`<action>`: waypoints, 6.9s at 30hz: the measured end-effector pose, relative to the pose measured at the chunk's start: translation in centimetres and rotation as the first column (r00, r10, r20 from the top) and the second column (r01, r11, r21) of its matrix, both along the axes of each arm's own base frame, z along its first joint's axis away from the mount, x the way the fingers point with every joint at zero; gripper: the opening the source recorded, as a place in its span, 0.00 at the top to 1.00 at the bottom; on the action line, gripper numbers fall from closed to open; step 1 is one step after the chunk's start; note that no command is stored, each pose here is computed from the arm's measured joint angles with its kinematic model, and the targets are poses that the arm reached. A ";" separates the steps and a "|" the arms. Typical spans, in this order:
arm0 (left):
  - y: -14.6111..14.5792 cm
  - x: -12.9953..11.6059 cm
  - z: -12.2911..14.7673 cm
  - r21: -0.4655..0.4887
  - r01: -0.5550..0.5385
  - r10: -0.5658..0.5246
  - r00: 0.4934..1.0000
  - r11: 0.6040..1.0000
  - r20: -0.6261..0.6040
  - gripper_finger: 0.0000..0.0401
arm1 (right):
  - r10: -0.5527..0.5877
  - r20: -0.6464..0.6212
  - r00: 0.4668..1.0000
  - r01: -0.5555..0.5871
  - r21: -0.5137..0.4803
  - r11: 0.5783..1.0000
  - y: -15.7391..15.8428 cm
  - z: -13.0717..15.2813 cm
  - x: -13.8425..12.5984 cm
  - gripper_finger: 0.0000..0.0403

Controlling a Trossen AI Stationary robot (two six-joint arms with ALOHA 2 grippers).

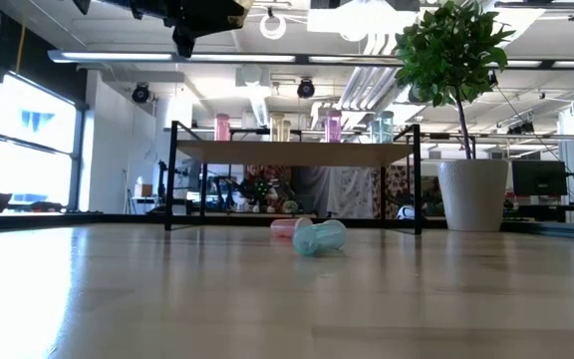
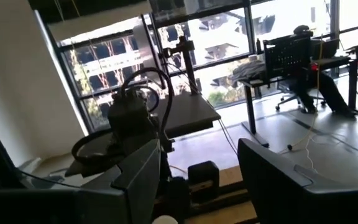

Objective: Pick and place medicine bottles onto shelf by color
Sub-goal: Put the yellow pill bottle on the shelf aligned with the yellow pill bottles

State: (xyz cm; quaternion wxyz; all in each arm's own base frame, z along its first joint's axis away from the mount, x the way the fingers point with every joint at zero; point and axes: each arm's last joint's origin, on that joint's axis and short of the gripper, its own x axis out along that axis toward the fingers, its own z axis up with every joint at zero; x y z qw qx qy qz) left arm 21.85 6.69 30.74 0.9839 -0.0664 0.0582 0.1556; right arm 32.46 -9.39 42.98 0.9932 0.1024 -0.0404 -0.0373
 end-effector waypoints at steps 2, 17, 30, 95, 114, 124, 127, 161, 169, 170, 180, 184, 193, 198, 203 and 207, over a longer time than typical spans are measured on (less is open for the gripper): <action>0.4 -0.1 0.0 0.010 0.016 -0.016 1.000 1.000 0.001 0.78 | 0.000 -0.029 1.000 0.000 -0.012 1.000 -0.1 0.2 0.3 0.49; 1.6 -0.5 0.5 0.027 0.064 -0.066 0.997 0.998 0.047 0.78 | 0.108 -0.211 0.971 -0.122 -0.056 0.991 1.2 -2.9 4.0 0.49; 1.6 -0.5 0.5 0.024 0.063 -0.064 0.997 0.998 0.047 0.78 | 0.109 -0.229 0.967 -0.131 -0.078 0.988 1.2 -4.2 5.3 0.49; 2.2 0.5 0.2 0.085 -0.019 0.013 0.998 0.996 0.063 0.43 | 0.066 -0.232 0.971 -0.080 -0.048 0.996 0.8 -4.4 5.4 0.75; 3.6 -0.2 0.1 0.085 -0.142 0.138 0.989 0.986 0.051 0.40 | -0.129 -0.231 0.964 0.119 -0.056 0.991 -5.0 -4.4 3.5 0.75; 5.4 -1.1 0.1 0.085 -0.224 0.221 0.974 0.971 0.052 0.40 | -0.271 -0.221 0.937 0.239 -0.159 0.958 -10.0 -3.2 0.9 0.75; 6.1 -1.5 0.1 0.086 -0.257 0.254 0.966 0.963 0.052 0.40 | -0.298 -0.227 0.927 0.263 -0.172 0.949 -11.6 -2.5 -0.3 0.75; 8.8 -3.5 0.0 0.085 -0.410 0.408 0.912 0.908 0.043 0.40 | -0.132 -0.483 0.866 0.107 -0.079 0.991 -18.0 -10.6 3.5 0.75; 8.8 -3.5 0.0 0.084 -0.410 0.408 0.912 0.908 0.043 0.40 | -0.147 -0.518 0.842 0.124 -0.078 0.989 -18.3 -11.5 3.6 0.75; 8.8 -3.5 0.0 0.084 -0.410 0.408 0.912 0.908 0.043 0.40 | -0.144 -0.523 0.840 0.123 -0.074 0.990 -18.3 -11.6 3.6 0.75; 8.8 -3.5 0.0 0.084 -0.410 0.408 0.912 0.908 0.043 0.40 | -0.151 -0.569 0.808 0.136 -0.069 0.988 -18.8 -13.3 4.0 0.75; 8.8 -3.5 0.0 0.084 -0.410 0.408 0.912 0.908 0.043 0.40 | -0.149 -0.576 0.804 0.138 -0.062 0.988 -18.9 -13.7 4.1 0.75; 8.7 -3.4 0.0 0.083 -0.406 0.404 0.914 0.910 0.040 0.40 | -0.152 -0.583 0.798 0.138 -0.068 0.988 -19.1 -14.2 4.3 0.75; 8.7 -3.4 0.0 0.083 -0.406 0.404 0.914 0.910 0.040 0.40 | -0.151 -0.581 0.799 0.115 -0.098 0.989 -19.1 -14.2 4.3 0.75; 8.7 -3.4 0.0 0.083 -0.405 0.403 0.914 0.910 0.039 0.40 | -0.174 -0.538 0.825 0.102 -0.162 0.982 -19.3 -13.7 4.6 0.75; 8.7 -3.4 -0.1 0.081 -0.405 0.404 0.914 0.911 0.031 0.40 | -0.200 -0.459 0.866 0.115 -0.207 0.972 -19.6 -12.6 4.9 0.75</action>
